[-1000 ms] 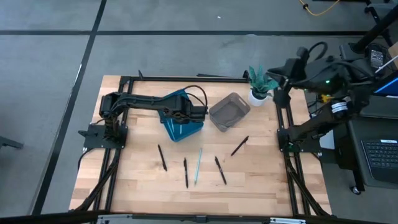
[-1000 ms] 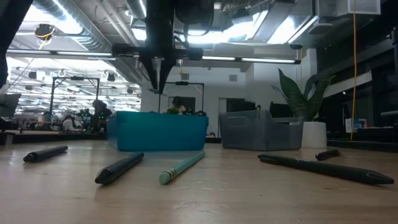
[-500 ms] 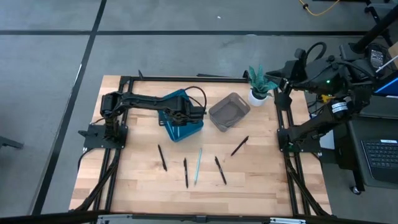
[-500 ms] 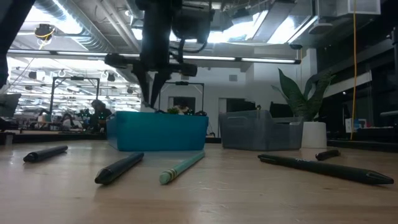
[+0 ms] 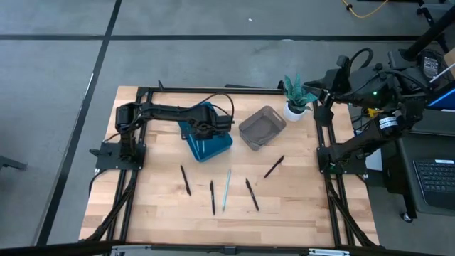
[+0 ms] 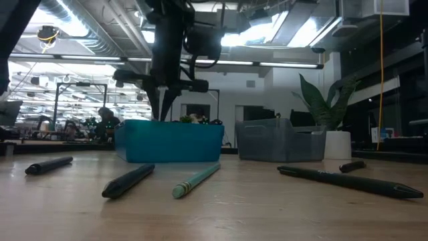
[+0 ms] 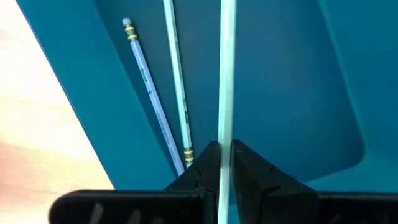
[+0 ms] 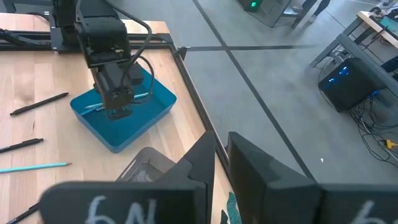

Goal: Sort pens & pencils
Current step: Put the left light blue pencil into the blue bin

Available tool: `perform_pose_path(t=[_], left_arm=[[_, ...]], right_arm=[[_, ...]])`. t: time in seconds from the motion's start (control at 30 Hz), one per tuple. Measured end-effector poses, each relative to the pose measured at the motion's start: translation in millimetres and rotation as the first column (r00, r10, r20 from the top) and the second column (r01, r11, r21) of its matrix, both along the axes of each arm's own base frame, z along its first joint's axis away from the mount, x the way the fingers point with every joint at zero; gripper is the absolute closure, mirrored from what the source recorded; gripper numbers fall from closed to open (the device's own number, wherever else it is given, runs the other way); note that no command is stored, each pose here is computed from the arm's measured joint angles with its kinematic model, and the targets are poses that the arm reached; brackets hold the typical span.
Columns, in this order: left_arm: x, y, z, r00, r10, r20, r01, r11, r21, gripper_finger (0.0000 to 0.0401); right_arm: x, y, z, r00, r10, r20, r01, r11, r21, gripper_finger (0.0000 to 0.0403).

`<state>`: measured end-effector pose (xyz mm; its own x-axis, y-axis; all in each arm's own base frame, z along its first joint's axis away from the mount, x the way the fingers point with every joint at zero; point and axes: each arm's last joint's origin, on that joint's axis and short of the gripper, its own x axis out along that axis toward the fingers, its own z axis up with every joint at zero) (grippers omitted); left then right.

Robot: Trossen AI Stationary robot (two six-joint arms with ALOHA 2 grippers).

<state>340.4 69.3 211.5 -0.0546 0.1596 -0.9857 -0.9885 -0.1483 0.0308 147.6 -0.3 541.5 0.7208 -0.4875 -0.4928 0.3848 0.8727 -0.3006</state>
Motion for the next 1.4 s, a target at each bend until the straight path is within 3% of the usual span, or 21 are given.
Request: perform_pose_path(t=[0.37,0.73,1.17,1.4], left_arm=[[-1.6,11.4,0.1,1.0,-0.012,-0.004,0.012,1.0,0.028,0.0378],[13.3,15.8,-28.8,0.999,-0.04,-0.009,0.04,0.999,0.002,0.0378],[18.5,18.1,-28.1,0.995,-0.092,0.028,0.09,0.995,0.051,0.0378],[18.3,21.0,-28.1,0.994,-0.107,0.027,0.106,0.993,0.053,0.0345]], right_arm=[[0.0,-0.1,0.0,1.0,0.0,-0.001,0.0,1.0,-0.001,0.0355],[0.0,0.0,0.0,1.0,0.002,-0.002,-0.002,1.0,-0.002,0.0355],[0.0,0.0,0.0,1.0,0.0,0.0,0.0,1.0,0.0,0.0355],[0.0,0.0,0.0,1.0,0.001,0.0,-0.001,1.0,0.001,0.0355]])
